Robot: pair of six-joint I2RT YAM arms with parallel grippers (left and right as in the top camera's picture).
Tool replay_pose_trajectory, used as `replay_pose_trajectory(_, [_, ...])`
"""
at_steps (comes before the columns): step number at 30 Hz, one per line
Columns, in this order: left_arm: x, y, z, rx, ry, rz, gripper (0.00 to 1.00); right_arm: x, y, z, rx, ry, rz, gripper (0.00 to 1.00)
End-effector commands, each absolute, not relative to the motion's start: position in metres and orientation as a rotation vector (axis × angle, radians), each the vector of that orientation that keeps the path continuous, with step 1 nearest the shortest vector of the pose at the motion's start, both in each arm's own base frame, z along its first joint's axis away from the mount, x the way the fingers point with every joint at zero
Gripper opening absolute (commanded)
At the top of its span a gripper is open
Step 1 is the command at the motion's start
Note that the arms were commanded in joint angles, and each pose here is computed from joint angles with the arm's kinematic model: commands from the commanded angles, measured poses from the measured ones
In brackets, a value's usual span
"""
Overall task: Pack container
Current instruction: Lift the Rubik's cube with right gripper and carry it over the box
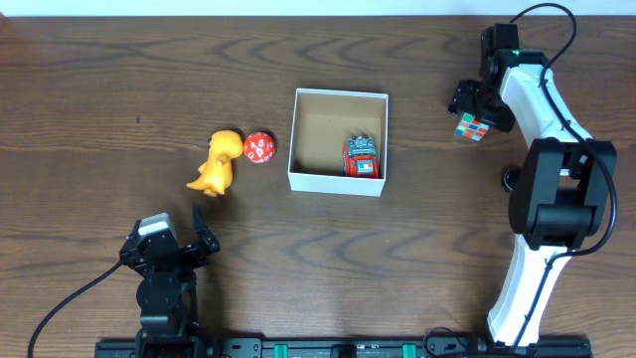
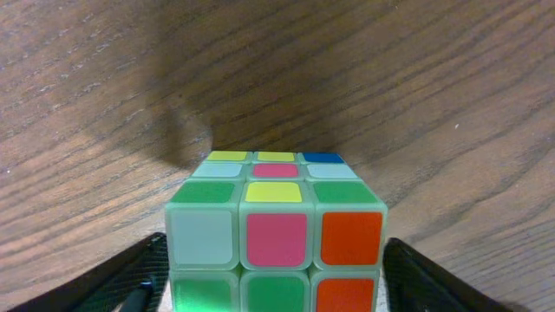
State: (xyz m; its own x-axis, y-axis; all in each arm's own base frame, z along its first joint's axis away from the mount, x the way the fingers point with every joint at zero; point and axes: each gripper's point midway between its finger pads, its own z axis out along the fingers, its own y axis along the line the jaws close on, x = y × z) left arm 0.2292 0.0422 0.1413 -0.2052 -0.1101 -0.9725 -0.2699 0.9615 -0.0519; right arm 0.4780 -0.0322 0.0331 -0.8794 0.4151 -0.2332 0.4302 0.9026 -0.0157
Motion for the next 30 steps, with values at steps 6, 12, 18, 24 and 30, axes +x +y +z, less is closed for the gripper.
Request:
replay_pose_trajectory(6, [0.228,0.042,0.127,-0.270,1.825,0.162,0.98,0.473,-0.030,0.023,0.675,2.862,-0.125,0.64])
replay_pose_trajectory(12, [0.228,0.042,0.127,-0.270,1.825,0.162,0.98,0.470,-0.030,0.023,0.675,2.874,-0.129,0.58])
replay_pose_trajectory(18, [0.228,0.042,0.127,-0.270,1.825,0.162,0.98,0.476,-0.022,0.036,0.611,2.857,-0.118,0.59])
replay_pose_trajectory(24, [0.228,0.042,0.127,-0.270,1.825,0.162,0.98,0.488,0.002,0.072,0.379,2.831,-0.108,0.57])
replay_pose_trajectory(30, [0.228,0.042,0.127,-0.270,1.825,0.162,0.98,0.494,0.039,0.123,0.102,2.774,-0.098,0.55])
